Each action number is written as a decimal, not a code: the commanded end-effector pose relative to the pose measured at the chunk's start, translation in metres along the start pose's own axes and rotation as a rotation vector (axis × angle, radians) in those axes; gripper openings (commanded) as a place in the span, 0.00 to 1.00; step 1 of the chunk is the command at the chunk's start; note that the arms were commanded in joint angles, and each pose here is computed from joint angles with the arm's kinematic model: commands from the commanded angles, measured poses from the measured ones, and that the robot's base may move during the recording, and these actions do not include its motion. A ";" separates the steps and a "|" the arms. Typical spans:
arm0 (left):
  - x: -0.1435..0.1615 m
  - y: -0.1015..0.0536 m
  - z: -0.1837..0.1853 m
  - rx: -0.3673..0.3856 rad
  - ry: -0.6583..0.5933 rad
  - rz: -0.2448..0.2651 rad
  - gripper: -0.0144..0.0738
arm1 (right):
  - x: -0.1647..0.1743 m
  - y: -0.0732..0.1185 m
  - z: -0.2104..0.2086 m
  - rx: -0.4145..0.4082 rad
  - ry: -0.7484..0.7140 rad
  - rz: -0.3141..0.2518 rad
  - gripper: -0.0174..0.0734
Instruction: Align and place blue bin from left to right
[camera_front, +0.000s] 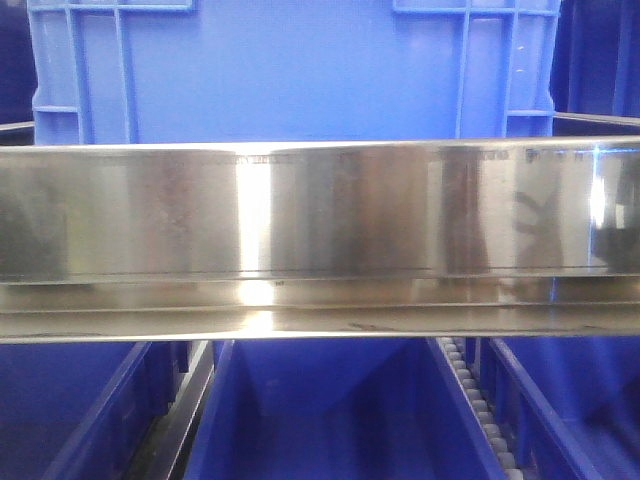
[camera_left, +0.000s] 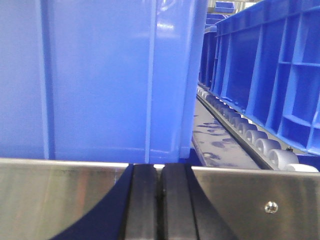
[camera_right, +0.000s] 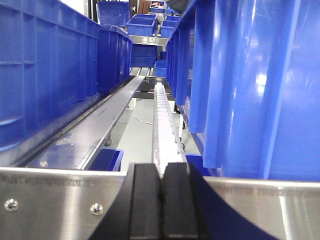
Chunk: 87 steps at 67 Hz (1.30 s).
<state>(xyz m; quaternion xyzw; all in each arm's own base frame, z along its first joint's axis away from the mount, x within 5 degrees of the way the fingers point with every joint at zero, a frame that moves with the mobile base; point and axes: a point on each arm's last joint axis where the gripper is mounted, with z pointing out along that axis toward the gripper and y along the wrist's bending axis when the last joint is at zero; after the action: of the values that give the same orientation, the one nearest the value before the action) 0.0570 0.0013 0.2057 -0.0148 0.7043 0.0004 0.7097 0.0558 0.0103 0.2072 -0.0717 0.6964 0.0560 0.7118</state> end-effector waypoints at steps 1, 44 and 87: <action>-0.002 0.000 -0.001 0.004 -0.022 -0.007 0.04 | -0.002 0.000 0.000 0.001 -0.025 0.002 0.11; -0.002 0.000 -0.001 0.004 -0.022 -0.003 0.04 | -0.002 0.000 0.000 0.001 -0.025 0.002 0.11; -0.023 -0.001 -0.003 0.016 -0.255 -0.003 0.04 | -0.012 -0.001 -0.001 0.006 -0.130 0.002 0.11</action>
<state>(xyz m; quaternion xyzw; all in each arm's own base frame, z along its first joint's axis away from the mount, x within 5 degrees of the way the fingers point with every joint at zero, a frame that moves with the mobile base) 0.0559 0.0008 0.2182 -0.0119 0.6519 -0.0014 0.7582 0.0557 0.0101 0.2115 -0.0695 0.6796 0.0568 0.7280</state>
